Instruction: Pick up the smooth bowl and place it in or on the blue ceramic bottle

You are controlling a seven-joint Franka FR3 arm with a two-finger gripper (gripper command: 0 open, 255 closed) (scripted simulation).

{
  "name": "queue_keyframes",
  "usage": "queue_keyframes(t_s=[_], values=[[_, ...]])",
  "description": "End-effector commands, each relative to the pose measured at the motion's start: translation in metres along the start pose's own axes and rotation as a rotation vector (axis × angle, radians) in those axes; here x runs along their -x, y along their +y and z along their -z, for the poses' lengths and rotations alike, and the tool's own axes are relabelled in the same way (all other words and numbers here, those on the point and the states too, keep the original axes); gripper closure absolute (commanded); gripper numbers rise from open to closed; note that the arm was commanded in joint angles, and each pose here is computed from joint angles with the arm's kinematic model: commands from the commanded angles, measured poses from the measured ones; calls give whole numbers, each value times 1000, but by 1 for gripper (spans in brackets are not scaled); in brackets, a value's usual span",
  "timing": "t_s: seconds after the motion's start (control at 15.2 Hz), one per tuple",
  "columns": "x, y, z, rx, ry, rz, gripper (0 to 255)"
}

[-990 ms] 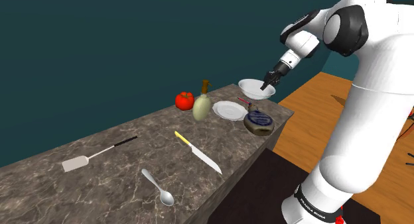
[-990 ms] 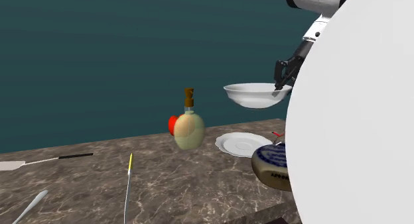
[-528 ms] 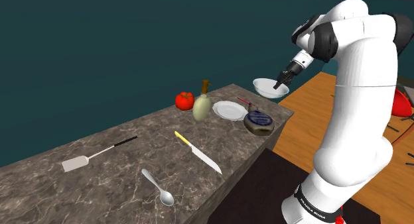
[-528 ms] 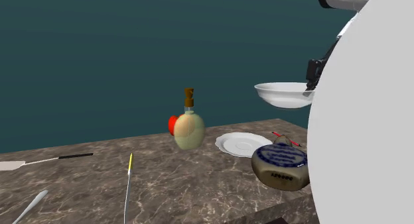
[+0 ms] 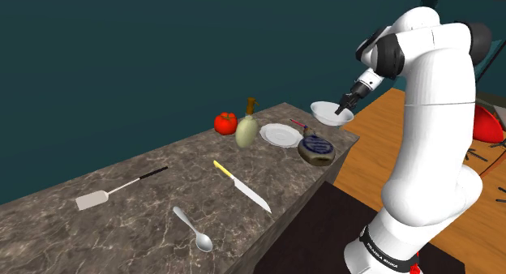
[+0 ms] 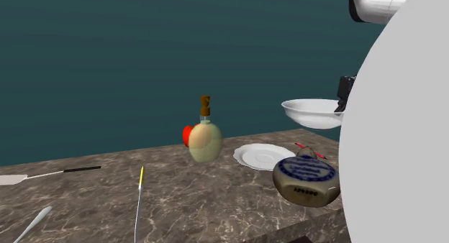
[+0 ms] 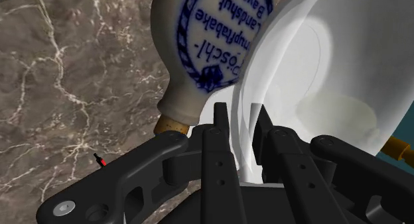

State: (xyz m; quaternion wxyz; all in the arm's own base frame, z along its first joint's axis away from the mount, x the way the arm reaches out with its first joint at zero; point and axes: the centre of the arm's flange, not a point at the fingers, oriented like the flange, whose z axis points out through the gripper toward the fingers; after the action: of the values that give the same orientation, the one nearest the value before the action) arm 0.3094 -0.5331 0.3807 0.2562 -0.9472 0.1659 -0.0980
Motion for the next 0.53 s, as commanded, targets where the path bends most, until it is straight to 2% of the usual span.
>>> queue_keyframes(t_s=[0.0,0.46], values=[[1,6,-9,0,0,0,255],[5,24,-39,0,0,0,255]])
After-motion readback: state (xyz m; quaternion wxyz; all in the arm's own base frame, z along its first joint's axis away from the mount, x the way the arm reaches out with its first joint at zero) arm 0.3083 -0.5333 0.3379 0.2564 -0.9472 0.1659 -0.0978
